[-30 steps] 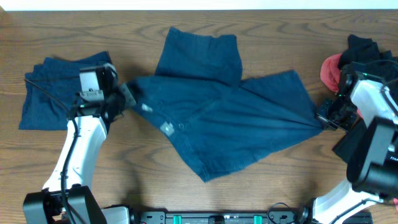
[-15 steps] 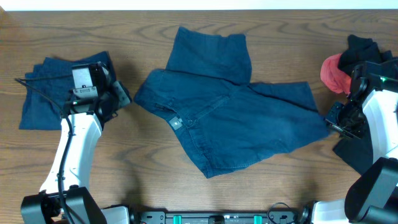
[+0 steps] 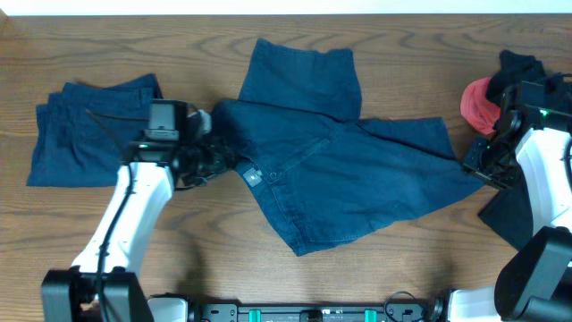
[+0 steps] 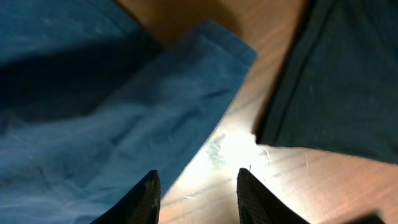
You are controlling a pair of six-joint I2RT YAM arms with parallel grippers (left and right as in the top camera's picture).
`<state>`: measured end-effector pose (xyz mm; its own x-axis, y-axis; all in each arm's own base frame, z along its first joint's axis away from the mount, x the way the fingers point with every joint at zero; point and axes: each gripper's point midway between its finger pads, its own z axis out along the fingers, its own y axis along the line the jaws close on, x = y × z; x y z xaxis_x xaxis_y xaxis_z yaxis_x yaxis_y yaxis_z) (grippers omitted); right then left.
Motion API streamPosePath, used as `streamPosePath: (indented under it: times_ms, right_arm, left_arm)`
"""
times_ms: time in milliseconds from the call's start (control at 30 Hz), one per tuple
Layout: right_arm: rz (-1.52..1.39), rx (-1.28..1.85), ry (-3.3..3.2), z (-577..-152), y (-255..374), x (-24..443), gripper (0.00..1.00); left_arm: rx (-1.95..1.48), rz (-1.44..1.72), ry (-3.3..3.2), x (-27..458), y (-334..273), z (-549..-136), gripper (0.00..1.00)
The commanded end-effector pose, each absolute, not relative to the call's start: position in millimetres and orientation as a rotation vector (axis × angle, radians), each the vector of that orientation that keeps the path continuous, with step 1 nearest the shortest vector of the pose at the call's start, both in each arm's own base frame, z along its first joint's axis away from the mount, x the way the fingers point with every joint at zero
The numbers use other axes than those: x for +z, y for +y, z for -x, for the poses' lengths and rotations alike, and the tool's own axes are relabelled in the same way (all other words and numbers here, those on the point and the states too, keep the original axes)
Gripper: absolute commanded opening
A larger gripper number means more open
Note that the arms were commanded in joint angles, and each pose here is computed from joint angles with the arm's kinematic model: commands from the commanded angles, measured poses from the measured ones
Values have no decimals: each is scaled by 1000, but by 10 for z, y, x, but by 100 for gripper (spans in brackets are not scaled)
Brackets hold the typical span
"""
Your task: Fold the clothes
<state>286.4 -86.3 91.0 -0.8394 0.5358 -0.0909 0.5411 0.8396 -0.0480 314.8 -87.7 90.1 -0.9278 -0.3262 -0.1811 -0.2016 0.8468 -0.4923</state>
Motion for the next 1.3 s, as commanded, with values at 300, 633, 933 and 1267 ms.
streamPosePath:
  times_ms: [300, 633, 933, 1267]
  right_arm:
    - [-779, -90, 2940, -2930, -769, 946, 40]
    - [-781, -90, 2944, -2918, -766, 945, 40]
    - [-781, -90, 2944, -2918, -766, 945, 40]
    - [-780, -91, 2945, -2917, -767, 945, 40]
  left_arm:
    - [-775, 555, 2890, 328, -1503, -3072, 55]
    - [-789, 698, 2972, -114, -1647, -3036, 49]
    - [-1115, 586, 2898, 122, -1967, -3141, 44]
    - [-1103, 583, 2817, 158, -1792, -3348, 44]
